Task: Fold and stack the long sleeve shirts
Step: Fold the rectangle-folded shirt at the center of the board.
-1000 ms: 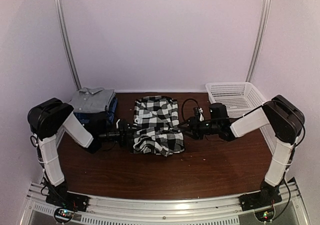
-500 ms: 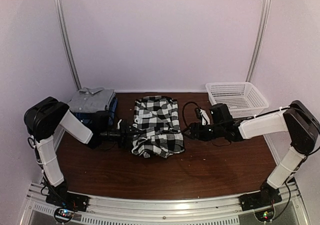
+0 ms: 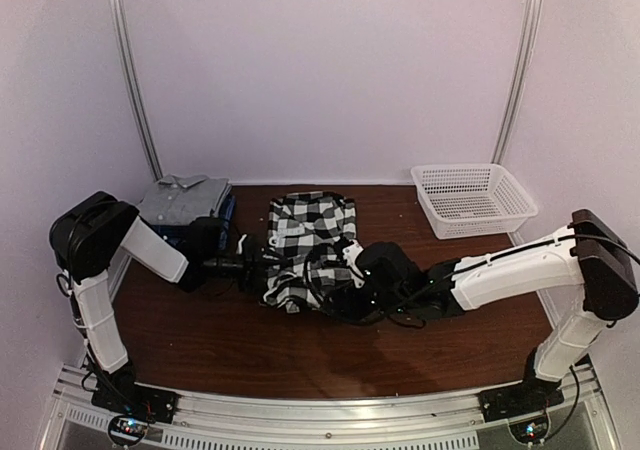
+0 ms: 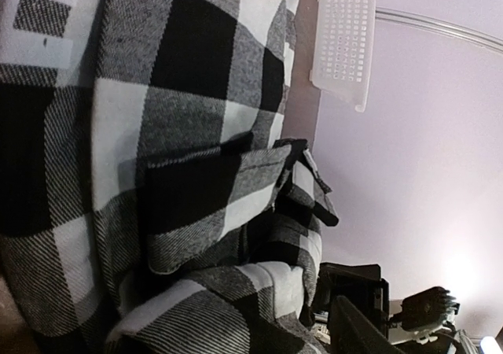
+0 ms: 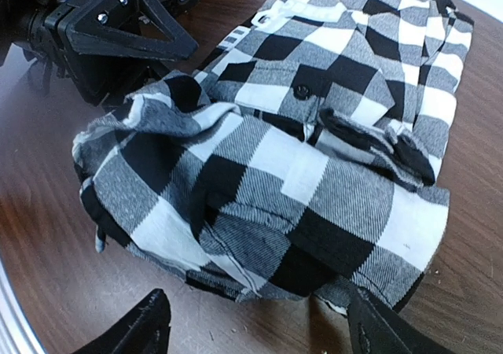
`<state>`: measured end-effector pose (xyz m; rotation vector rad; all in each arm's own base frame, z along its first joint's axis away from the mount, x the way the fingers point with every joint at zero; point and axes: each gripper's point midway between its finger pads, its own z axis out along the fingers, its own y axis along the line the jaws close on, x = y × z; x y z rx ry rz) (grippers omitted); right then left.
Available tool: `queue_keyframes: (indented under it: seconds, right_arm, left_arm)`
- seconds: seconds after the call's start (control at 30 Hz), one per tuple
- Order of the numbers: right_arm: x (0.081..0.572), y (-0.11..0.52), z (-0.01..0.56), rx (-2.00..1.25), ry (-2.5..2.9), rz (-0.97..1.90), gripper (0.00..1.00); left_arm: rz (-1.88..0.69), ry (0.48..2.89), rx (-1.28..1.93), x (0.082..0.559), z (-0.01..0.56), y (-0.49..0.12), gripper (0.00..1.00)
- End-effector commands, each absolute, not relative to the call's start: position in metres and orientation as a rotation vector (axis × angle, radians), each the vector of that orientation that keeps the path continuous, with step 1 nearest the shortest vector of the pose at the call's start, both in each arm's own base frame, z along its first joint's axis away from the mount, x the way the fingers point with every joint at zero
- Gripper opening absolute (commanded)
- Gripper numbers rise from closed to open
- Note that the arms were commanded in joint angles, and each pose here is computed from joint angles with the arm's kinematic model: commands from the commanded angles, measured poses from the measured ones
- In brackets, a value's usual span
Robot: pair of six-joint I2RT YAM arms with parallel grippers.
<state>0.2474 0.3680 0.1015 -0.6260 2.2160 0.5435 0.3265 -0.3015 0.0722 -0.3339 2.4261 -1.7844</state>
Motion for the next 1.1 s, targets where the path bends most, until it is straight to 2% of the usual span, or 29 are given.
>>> queue_keyframes:
  seconds: [0.0,0.27,0.53,0.83,1.07]
  right_arm:
    - [0.259,0.368,0.106,-0.657,2.121,0.197,0.81]
    - [0.252,0.393,0.092,-0.746,2.06,0.028,0.89]
    - [0.274,0.4,0.097,-0.754,2.01,-0.08,0.96]
    - [0.352,0.421,0.121,-0.736,2.044,-0.015,0.97]
    - [0.418,0.434,0.098,-0.772,2.142,0.054,0.97]
  left_arm:
    - [-1.786,2.406,-0.276,0.336,0.078,-0.304,0.61]
    - [-1.783,2.417,-0.264,0.338,0.079,-0.306,0.6]
    - [-1.779,2.419,-0.259,0.336,0.08,-0.305,0.6]
    - [-1.764,2.433,-0.24,0.329,0.08,-0.302,0.61]
    - [-1.714,2.427,-0.214,0.329,0.087,-0.298,0.66]
